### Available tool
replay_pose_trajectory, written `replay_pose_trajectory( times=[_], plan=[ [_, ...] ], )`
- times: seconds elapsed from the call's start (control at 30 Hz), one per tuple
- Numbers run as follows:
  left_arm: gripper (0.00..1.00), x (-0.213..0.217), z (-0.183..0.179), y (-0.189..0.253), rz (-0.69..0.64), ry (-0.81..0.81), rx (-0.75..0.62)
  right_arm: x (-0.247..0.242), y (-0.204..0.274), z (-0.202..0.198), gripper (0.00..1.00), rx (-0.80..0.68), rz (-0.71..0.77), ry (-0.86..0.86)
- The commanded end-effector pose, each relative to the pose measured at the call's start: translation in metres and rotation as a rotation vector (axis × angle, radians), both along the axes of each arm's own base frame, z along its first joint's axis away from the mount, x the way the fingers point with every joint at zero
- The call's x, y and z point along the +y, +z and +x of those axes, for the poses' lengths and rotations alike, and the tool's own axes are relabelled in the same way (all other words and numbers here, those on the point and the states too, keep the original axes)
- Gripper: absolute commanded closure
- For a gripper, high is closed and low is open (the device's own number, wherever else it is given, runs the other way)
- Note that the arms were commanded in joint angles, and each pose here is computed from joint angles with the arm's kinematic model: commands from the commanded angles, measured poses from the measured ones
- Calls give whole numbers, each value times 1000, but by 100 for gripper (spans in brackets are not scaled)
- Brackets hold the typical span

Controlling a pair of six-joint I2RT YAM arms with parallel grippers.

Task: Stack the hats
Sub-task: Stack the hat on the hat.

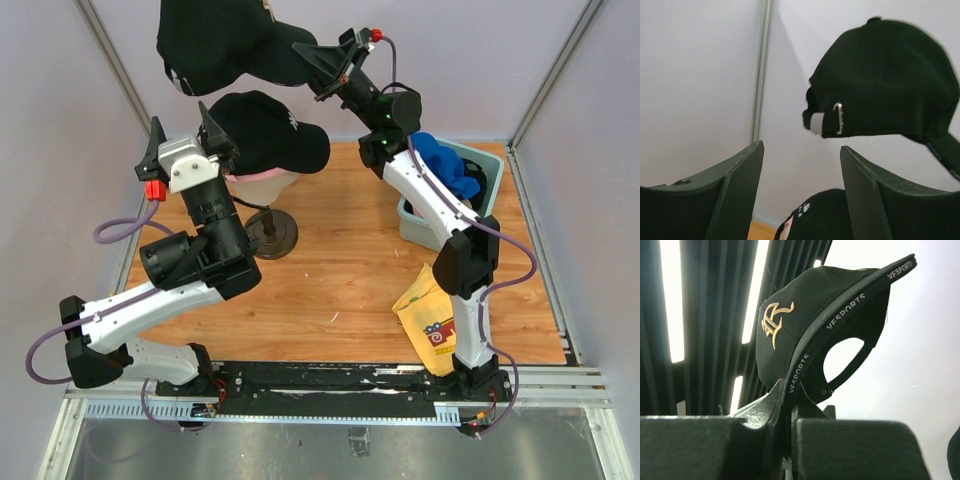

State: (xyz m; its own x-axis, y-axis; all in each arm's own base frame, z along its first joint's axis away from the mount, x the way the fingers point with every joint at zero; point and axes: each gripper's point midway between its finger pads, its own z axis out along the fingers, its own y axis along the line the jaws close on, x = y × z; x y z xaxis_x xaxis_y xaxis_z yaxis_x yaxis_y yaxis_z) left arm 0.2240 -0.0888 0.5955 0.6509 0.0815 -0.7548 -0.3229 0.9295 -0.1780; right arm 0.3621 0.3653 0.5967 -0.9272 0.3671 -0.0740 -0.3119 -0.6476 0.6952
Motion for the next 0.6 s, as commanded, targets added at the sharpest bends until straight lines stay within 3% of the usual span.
replay_pose_trajectory(
  times=[0.0,0.17,0.23,0.33,0.37,0.57],
  plan=[
    [32,58,-13,-29,-371,0,9,-25,24,-11,99,-48,58,70],
    [38,66,-14,-43,-423,-40,38,-18,5,10,100,-21,21,96],
    [49,67,-14,-45,-416,-46,49,-13,-2,18,99,-13,2,107],
    [74,72,-16,-48,-442,-54,62,-2,-17,30,99,10,-25,126],
    [78,74,-17,-48,-454,-57,62,1,-22,34,99,17,-32,131],
    [78,81,-20,-47,-459,-49,63,16,-46,41,99,45,-73,165]
  ],
)
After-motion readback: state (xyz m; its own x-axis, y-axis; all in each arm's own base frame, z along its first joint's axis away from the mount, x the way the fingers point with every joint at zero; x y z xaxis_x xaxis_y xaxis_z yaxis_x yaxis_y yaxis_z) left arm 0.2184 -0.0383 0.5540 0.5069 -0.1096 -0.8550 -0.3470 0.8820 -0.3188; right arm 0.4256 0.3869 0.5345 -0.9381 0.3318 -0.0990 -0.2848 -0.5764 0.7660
